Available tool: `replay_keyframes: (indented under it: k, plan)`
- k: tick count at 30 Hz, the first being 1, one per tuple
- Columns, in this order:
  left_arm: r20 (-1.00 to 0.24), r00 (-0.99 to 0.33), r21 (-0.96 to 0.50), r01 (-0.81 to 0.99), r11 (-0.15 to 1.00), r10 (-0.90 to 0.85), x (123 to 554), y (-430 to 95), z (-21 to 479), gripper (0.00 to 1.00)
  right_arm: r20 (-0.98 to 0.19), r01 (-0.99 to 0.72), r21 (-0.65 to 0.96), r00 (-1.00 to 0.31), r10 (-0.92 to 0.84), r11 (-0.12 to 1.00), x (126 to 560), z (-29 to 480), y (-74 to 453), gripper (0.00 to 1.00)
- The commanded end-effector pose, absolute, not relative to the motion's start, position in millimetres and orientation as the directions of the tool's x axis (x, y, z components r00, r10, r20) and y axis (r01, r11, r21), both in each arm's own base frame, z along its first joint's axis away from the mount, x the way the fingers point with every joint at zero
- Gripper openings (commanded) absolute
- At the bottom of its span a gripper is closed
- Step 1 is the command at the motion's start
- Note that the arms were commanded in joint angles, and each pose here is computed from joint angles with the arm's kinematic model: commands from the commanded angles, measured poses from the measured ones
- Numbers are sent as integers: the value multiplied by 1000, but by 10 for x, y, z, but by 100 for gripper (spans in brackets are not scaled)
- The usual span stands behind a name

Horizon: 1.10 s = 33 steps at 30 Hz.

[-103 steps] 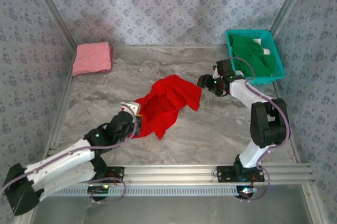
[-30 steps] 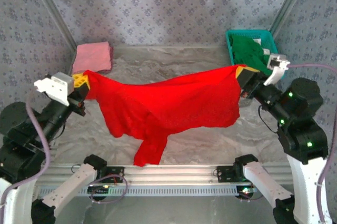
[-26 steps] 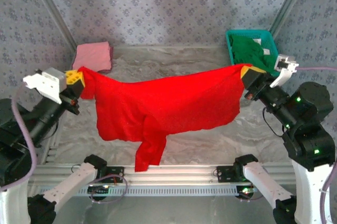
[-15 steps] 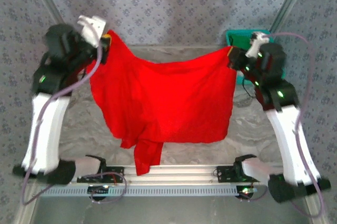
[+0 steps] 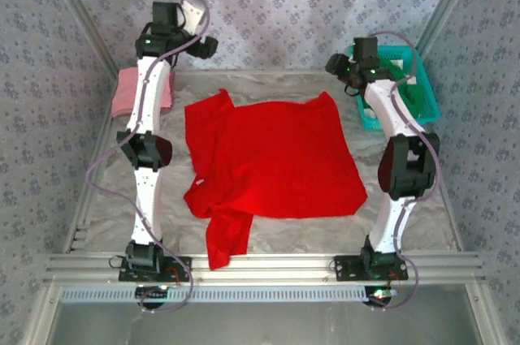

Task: Fold and stack the t-shirts

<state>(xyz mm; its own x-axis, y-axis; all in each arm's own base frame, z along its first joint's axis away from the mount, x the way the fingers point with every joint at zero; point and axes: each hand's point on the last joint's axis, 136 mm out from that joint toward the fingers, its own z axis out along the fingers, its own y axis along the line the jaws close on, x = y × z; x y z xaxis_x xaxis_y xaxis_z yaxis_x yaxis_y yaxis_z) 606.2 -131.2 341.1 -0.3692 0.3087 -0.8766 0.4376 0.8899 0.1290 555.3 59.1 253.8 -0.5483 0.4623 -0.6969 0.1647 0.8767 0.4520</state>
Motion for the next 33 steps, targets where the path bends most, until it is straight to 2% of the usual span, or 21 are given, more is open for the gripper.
replay_keyframes:
  k: [1, 3, 7, 8, 10, 11, 13, 15, 17, 18, 20, 21, 22, 24, 26, 28, 29, 30, 33]
  plan:
    - [-941, -267, 59, 480, 875, 210, 5192, -1448, 4508, 98, -774, 19, 476, -465, 430, 879, 5056, 3477, 702, 73]
    - [-909, -326, 52, 526, 849, 258, 4863, -1688, 4417, 97, -777, -16, 463, -489, 397, 886, 4691, 3405, 777, 73]
    - [-794, -508, 47, 496, 867, 334, 4439, -1955, 4005, 92, -776, -37, 424, -530, 342, 905, 4071, 2950, 866, 60]
    - [-767, -557, 17, 480, 877, 320, 4354, -2000, 3928, 92, -767, -24, 406, -552, 326, 913, 3922, 2738, 850, 56]
    - [-683, -681, -103, 447, 889, 264, 4137, -2040, 3732, 98, -762, 17, 360, -571, 305, 933, 3687, 2451, 740, 52]
    - [-633, -738, -117, 393, 912, 237, 4037, -1945, 3610, 98, -755, 39, 340, -584, 297, 939, 3604, 2339, 686, 51]
    - [-490, -834, 18, 279, 960, 252, 3667, -1483, 3303, 98, -737, 71, 302, -615, 280, 951, 3473, 2146, 591, 51]
    - [-367, -883, 128, 264, 956, 293, 3287, -1140, 3046, 98, -727, 72, 285, -633, 265, 956, 3433, 2035, 570, 51]
    - [-375, -868, 118, 302, 946, 325, 3066, -1086, 2789, 98, -723, 72, 286, -638, 265, 955, 3469, 1913, 577, 52]
    - [-435, -843, 73, 317, 946, 316, 3020, -1132, 2674, 98, -716, 70, 294, -645, 269, 953, 3516, 1821, 596, 51]
    - [-571, -785, -53, 326, 944, 239, 3044, -1273, 2512, 97, -684, 54, 314, -679, 265, 948, 3637, 1623, 684, 47]
    - [-638, -753, -130, 312, 941, 162, 3114, -1328, 2451, 93, -657, 46, 336, -704, 269, 941, 3714, 1524, 753, 45]
    - [-689, -721, -209, 293, 933, 72, 3222, -1371, 2389, 90, -637, 40, 353, -721, 271, 935, 3802, 1450, 805, 38]
    - [-727, -682, -331, 253, 909, -75, 3415, -1437, 2231, 76, -621, 44, 361, -733, 276, 931, 3974, 1358, 860, 21]
    - [-719, -683, -379, 234, 895, -125, 3591, -1519, 2012, 71, -617, 54, 356, -737, 278, 933, 4142, 1274, 862, 15]
    - [-656, -739, -401, 168, 901, -154, 3776, -1557, 1682, 59, -571, 92, 350, -768, 290, 932, 4286, 1082, 799, 12]
    - [-630, -763, -408, 163, 898, -147, 3837, -1605, 1552, 56, -543, 111, 362, -782, 306, 926, 4333, 983, 772, 7]
    - [-595, -791, -406, 142, 903, -144, 3904, -1646, 1387, 48, -512, 142, 380, -791, 336, 914, 4373, 858, 730, 2]
    - [-566, -815, -387, 135, 912, -120, 4036, -1823, 1072, 46, -436, 206, 421, -808, 397, 883, 4411, 544, 696, 0]
